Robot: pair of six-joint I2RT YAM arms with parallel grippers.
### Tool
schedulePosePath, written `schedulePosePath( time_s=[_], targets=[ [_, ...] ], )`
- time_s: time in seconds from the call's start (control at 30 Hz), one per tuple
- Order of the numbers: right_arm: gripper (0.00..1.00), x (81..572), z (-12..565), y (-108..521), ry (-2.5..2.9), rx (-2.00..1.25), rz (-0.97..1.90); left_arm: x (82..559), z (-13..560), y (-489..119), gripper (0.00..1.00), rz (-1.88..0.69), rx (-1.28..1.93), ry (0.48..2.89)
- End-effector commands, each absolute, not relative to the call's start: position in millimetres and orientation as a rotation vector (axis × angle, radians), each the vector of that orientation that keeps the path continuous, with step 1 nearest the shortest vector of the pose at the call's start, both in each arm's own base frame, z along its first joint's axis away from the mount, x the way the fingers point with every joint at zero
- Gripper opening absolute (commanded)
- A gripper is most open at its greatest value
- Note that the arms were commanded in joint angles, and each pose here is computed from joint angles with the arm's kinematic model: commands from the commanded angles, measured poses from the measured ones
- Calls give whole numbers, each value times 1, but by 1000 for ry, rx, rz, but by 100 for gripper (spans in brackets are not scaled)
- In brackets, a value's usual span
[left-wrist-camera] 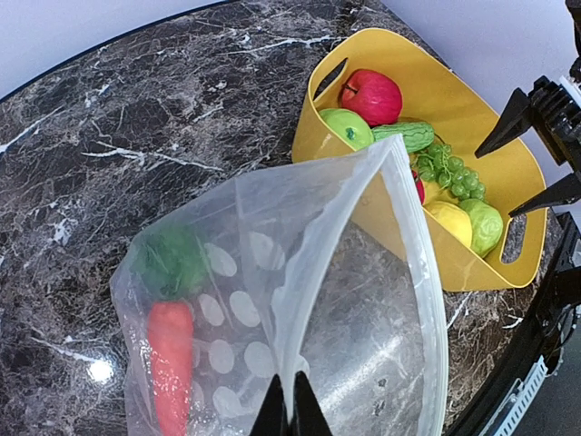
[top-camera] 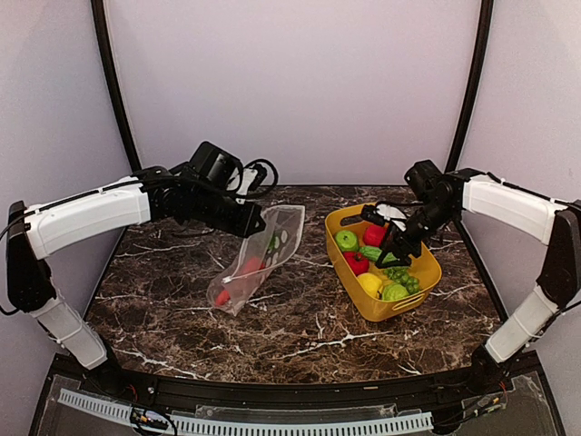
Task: Place the food in the zip-top bag and seal the zipper
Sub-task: Pick up the fake fruit from the bin.
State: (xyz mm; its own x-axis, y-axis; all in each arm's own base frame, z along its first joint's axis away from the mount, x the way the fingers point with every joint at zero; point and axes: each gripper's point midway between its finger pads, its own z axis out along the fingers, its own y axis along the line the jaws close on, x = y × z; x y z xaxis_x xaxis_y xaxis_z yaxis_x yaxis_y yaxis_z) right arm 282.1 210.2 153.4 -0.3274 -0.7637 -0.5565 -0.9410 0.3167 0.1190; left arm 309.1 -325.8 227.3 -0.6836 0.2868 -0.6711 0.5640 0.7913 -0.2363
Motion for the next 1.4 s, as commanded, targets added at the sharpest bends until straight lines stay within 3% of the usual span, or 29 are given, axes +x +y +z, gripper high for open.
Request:
schedulePosePath(
  time_s=[0.0, 0.17, 0.5, 0.57, 0.7, 1.37],
  targets=[
    [67, 240, 143, 219, 2161, -1661, 743, 303, 235, -327, 1, -674, 580, 2295],
    [68, 227, 126, 233, 2168, -1781, 746, 308, 232, -326, 1, -631, 585, 2302],
    [73, 251, 108, 215, 2207, -1710, 575, 315, 219, -325, 1, -629, 491, 2331],
    [81, 253, 104, 213, 2219, -1694, 580, 317, 221, -323, 1, -616, 471, 2325],
    [85, 262, 101, 213, 2217, -1651, 564, 326, 228, -320, 1, -568, 452, 2302],
    [89, 261, 58, 214, 2307, -1638, 634, 338, 234, -336, 1, -577, 473, 2301]
  ],
)
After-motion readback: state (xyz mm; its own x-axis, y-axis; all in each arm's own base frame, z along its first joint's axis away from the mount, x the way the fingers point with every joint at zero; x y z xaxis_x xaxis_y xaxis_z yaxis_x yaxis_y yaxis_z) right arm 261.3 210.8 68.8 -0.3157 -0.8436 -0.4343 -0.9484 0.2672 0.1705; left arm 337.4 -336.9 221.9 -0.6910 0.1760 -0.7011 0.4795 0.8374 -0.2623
